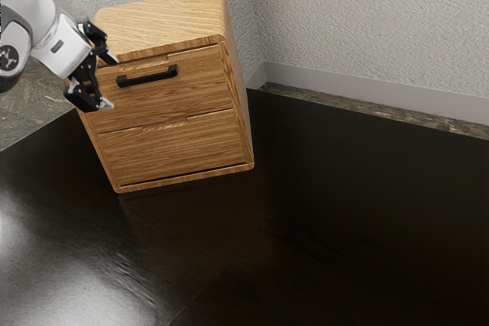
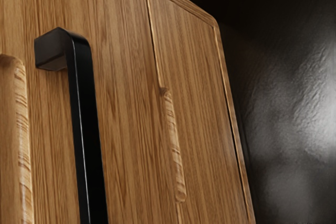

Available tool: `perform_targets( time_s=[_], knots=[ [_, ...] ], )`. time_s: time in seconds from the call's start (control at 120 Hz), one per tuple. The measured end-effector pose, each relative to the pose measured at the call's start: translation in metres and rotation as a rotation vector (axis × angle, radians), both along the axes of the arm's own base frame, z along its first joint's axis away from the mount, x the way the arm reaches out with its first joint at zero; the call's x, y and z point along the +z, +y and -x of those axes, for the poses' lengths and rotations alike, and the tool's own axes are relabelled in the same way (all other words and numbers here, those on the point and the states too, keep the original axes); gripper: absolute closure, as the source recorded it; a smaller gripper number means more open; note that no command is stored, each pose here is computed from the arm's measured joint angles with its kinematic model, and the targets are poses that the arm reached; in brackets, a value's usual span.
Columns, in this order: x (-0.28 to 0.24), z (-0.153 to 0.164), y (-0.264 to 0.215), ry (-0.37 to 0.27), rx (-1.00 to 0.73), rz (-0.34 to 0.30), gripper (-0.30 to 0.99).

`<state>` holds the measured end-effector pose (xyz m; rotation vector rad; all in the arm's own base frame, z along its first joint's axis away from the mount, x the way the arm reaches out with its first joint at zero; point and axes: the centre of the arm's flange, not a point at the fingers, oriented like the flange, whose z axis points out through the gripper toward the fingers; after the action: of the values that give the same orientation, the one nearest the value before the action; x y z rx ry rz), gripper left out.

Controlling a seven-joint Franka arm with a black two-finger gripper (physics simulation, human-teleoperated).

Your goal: Pull the drawer handle with one arm to open the drawer

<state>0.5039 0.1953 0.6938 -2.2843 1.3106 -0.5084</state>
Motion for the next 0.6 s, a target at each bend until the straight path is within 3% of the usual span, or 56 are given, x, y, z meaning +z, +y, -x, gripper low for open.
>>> perform_targets(
  time_s=[0.417, 0.6],
  knots=[
    [-0.01, 0.002, 0.012, -0.001, 0.011, 0.0, 0.0],
    [-0.022, -0.011, 0.008, 0.003, 0.002, -0.006, 0.0]
  ],
)
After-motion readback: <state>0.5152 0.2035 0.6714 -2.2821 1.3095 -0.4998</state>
